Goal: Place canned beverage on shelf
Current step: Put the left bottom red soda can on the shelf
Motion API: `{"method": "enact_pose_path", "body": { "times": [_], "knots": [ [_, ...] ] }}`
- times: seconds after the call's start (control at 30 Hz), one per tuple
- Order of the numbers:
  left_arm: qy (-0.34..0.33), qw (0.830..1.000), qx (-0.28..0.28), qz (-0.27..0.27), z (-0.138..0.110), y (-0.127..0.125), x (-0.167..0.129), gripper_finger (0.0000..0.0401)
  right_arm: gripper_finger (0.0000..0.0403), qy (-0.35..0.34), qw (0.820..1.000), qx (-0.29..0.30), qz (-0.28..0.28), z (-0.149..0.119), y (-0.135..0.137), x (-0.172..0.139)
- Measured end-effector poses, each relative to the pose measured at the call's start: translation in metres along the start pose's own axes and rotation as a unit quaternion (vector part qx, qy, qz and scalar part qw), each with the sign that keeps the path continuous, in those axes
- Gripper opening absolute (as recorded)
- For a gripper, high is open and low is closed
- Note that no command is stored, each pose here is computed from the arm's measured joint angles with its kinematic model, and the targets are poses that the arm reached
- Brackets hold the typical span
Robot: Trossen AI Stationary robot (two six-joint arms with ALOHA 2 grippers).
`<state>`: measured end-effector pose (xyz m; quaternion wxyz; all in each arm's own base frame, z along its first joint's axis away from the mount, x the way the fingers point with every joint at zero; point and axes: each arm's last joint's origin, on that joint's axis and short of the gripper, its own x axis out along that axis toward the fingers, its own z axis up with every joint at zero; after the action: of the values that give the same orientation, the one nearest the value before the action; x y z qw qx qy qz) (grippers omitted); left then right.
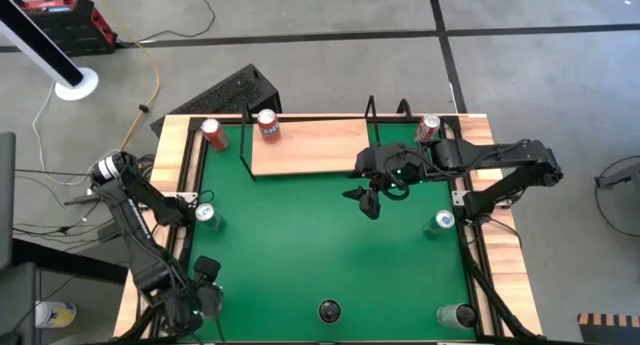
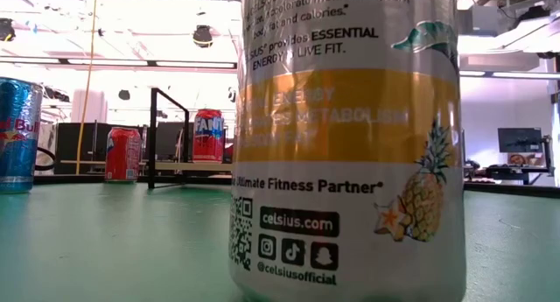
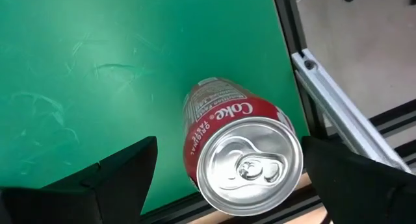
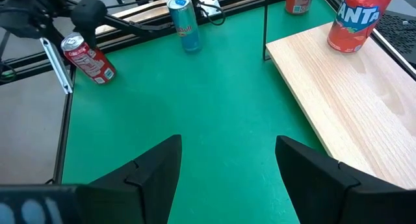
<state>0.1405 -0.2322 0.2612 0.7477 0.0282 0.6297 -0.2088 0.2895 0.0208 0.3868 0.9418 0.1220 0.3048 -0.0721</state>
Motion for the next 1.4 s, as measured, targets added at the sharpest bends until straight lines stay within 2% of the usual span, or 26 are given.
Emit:
{"method": "enact_pose_path", "body": {
  "times": [0.77,1.4],
  "knots": [
    [0.069,0.998,-0.003,0.004,-0.017,0.012,0.022,0.0361,0.0275,0.0,1.0,0.0,0.0,0.0,0.0,0.0],
    [0.069,0.998,-0.012,0.003,-0.017,0.012,0.022,0.0361,0.0275,0.0,1.0,-0.006,0.0,0.0,0.0,0.0]
  ]
}}
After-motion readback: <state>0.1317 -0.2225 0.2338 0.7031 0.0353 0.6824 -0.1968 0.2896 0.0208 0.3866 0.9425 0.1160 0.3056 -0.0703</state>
